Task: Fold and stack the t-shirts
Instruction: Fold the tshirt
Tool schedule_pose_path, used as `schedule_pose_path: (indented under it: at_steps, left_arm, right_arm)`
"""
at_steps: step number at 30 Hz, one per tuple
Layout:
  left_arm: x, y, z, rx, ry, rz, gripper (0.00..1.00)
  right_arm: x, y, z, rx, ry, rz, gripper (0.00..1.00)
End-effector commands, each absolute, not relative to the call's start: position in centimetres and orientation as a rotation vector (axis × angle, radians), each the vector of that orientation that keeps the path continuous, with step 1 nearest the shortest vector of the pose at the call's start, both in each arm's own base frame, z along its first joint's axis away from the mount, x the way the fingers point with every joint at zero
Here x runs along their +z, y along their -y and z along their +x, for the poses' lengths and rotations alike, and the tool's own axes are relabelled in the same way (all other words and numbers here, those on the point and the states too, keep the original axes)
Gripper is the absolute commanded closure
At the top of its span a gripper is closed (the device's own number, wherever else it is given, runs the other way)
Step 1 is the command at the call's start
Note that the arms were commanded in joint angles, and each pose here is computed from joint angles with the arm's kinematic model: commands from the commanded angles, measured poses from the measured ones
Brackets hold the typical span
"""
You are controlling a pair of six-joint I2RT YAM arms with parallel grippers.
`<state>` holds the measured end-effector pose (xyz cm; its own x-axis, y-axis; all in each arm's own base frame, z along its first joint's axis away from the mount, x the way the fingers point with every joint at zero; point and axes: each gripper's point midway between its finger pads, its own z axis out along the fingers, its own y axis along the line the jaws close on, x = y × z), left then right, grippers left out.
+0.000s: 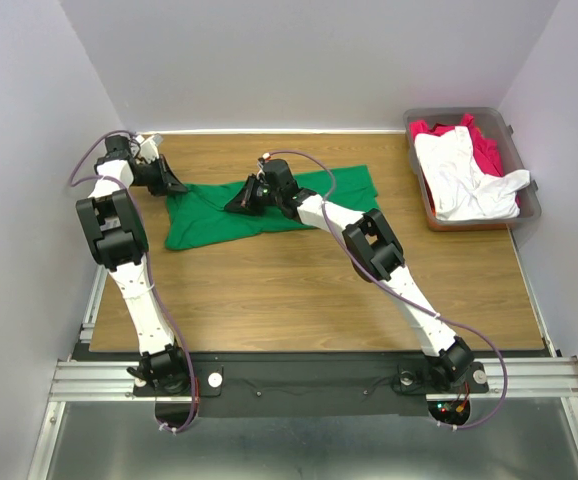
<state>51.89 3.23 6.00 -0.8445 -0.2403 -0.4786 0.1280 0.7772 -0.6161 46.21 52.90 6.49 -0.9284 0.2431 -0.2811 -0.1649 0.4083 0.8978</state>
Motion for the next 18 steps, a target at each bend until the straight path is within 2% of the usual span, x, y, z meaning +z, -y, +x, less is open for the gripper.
schedule_pose_path:
  at_steps: [1, 10, 18]
  left_arm:
    - [12.6, -3.2, 51.9, -0.815, -2.327, 0.016, 1.00]
    - [13.1, -3.5, 50.2, -0.765, -2.386, 0.080, 1.00]
    - [11.7, -2.6, 45.7, -0.790, -2.495, 0.103, 1.00]
  right_arm:
    - [10.9, -53.0, 47.4, 1.592, -2.168, 0.017, 0.99]
    - [12.4, -50.2, 49.6, 1.616, -2.141, 0.050, 0.99]
    - [12.0, -49.4, 49.3, 1.645, -2.162, 0.033, 0.99]
